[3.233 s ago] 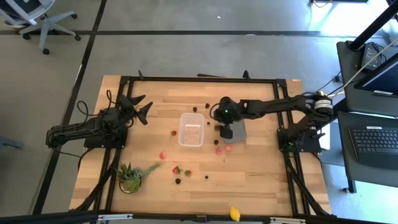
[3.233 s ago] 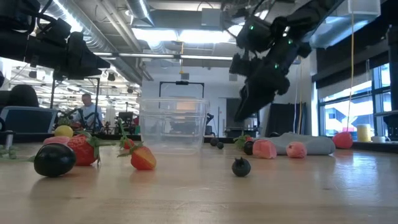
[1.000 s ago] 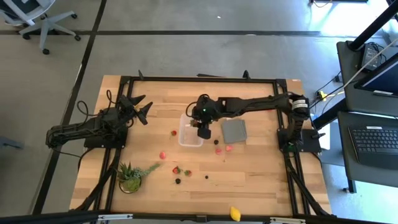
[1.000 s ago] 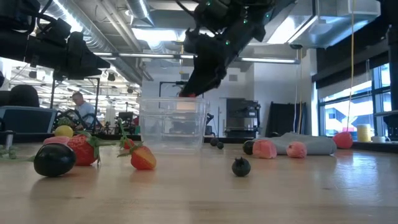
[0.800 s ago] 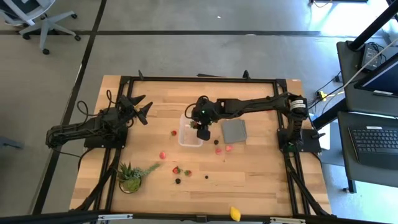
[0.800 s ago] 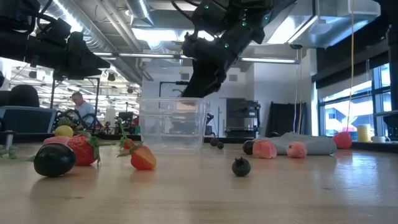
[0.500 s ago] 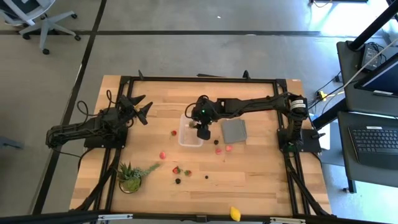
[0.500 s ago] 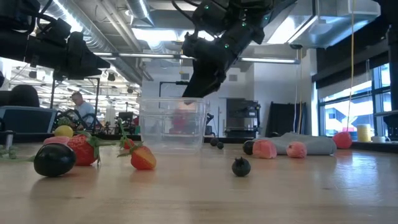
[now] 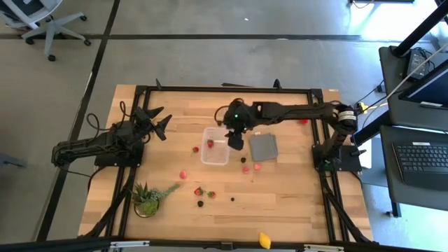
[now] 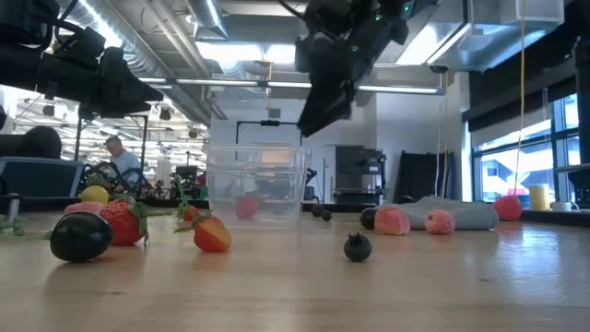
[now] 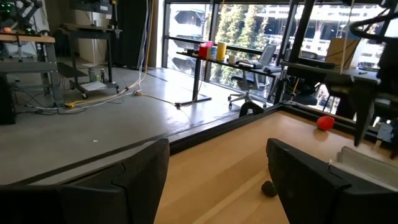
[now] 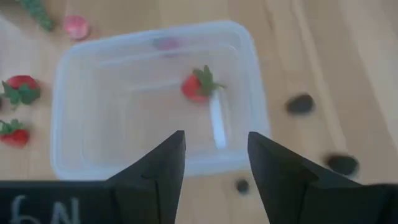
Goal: Pick and placing Produce into tupperware
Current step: Put the blueberry into the transparent bin
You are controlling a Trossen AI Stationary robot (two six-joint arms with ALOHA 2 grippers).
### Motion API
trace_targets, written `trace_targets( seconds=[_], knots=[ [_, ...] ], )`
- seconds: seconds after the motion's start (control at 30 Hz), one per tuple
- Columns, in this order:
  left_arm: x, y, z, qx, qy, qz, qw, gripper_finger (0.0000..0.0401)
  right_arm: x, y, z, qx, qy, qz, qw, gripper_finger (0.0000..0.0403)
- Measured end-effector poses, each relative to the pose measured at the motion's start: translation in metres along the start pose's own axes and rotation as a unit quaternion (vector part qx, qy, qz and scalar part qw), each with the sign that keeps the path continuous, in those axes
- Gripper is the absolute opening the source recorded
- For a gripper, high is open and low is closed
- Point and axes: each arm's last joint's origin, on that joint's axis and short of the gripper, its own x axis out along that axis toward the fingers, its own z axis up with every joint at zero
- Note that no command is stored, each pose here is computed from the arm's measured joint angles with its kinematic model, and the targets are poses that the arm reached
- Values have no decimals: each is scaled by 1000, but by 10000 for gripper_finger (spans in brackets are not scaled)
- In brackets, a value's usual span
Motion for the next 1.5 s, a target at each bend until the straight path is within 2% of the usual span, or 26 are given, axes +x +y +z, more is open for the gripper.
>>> trace_targets(
  seconds=[0.17,0.5,0.73,0.93,1.2,1.5],
  knots=[
    [0,0,0,0,0,0,1000,261,-8,-16,-6,8,26,-24,999,178],
    [0,0,0,0,0,0,1000,261,22,-29,-48,-8,53,-30,998,178],
    [0,0,0,1,0,0,1000,261,41,-30,-69,-18,-6,-30,999,178],
    [0,0,0,1,0,0,1000,261,49,-31,-84,3,-11,-30,999,178],
    [0,1,0,1,-2,12,1000,261,51,-28,-83,6,-46,-27,999,178],
    [0,1,0,1,-2,13,1000,261,70,-30,-92,8,-19,-27,999,178]
  ],
)
